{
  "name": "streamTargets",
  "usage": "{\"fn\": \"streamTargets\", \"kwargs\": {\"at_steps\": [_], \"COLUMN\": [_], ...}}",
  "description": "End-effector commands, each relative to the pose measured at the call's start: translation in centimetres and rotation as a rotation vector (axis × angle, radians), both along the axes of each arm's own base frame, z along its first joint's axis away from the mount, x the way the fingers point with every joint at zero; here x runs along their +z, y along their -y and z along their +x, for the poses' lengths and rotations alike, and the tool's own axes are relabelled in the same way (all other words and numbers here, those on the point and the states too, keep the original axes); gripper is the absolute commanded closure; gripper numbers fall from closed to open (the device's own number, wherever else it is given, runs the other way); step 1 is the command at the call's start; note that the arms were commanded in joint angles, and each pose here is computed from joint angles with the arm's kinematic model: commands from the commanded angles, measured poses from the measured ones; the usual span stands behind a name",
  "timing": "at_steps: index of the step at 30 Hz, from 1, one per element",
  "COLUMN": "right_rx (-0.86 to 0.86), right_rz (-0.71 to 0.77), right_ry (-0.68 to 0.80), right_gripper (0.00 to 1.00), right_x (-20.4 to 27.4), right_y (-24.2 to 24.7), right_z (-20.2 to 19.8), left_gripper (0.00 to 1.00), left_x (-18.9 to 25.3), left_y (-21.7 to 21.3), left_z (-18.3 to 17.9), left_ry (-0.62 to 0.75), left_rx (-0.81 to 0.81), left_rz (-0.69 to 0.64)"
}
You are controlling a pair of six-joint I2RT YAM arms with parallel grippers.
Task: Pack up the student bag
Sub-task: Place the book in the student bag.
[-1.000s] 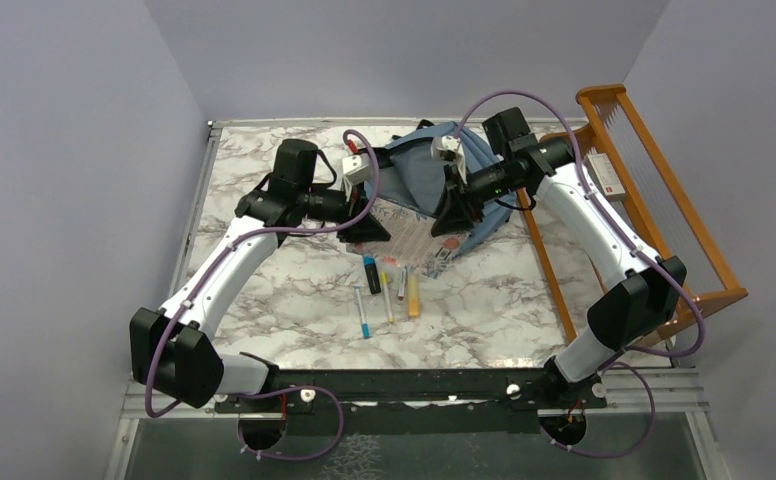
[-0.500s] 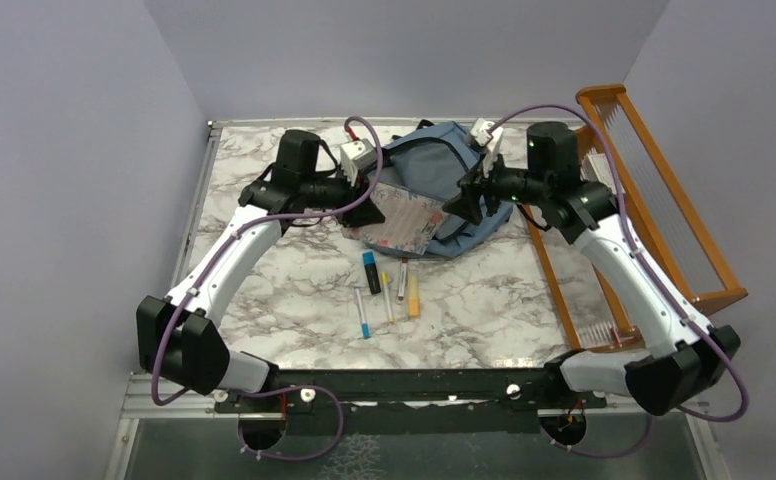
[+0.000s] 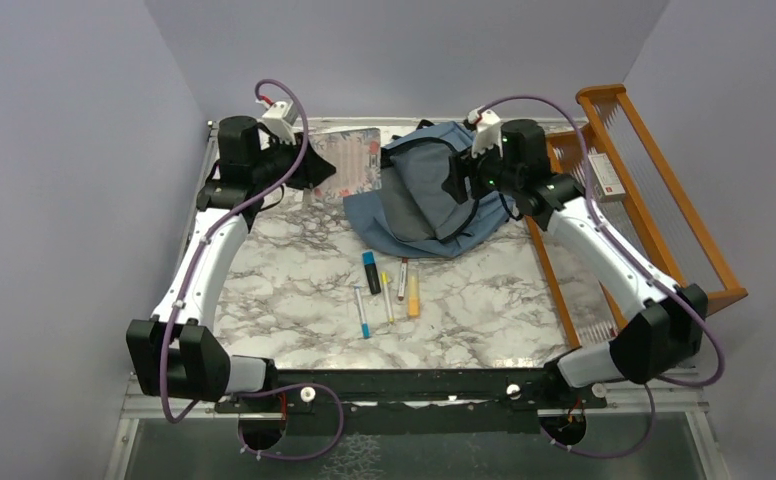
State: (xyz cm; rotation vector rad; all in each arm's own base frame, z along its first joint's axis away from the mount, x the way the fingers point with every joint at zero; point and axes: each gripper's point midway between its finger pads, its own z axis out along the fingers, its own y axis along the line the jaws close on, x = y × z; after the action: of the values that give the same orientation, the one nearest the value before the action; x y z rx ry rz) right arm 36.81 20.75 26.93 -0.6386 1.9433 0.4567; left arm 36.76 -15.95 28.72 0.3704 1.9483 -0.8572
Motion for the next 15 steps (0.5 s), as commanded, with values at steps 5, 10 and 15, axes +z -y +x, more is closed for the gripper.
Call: {"fn": "streamTargets", "kwargs": {"at_steps": [5, 10, 15], "right_rx": [-0.049, -0.124, -0.170], "right_rz": [-0.179, -0.399, -0.537], "right_ry": [-0.049, 0.001, 0.045], "right_gripper": [0.30, 0.27, 0.23], "right_x": [-4.8, -8.6, -11.6], "right_y": [-3.7, -5.3, -6.2], "right_z": [3.5, 5.5, 7.6], "left_gripper": [1.00, 1.00, 1.00], "left_x": [4.1, 3.1, 2.7], "left_y": [-5.5, -6.7, -7.0], "left_z": [2.0, 1.8, 1.5], "left_ry": [0.092, 0.077, 0.071], "left_rx": [0.392, 0.456, 0.469], "left_rz": [-0.034, -0.028, -0.025]}}
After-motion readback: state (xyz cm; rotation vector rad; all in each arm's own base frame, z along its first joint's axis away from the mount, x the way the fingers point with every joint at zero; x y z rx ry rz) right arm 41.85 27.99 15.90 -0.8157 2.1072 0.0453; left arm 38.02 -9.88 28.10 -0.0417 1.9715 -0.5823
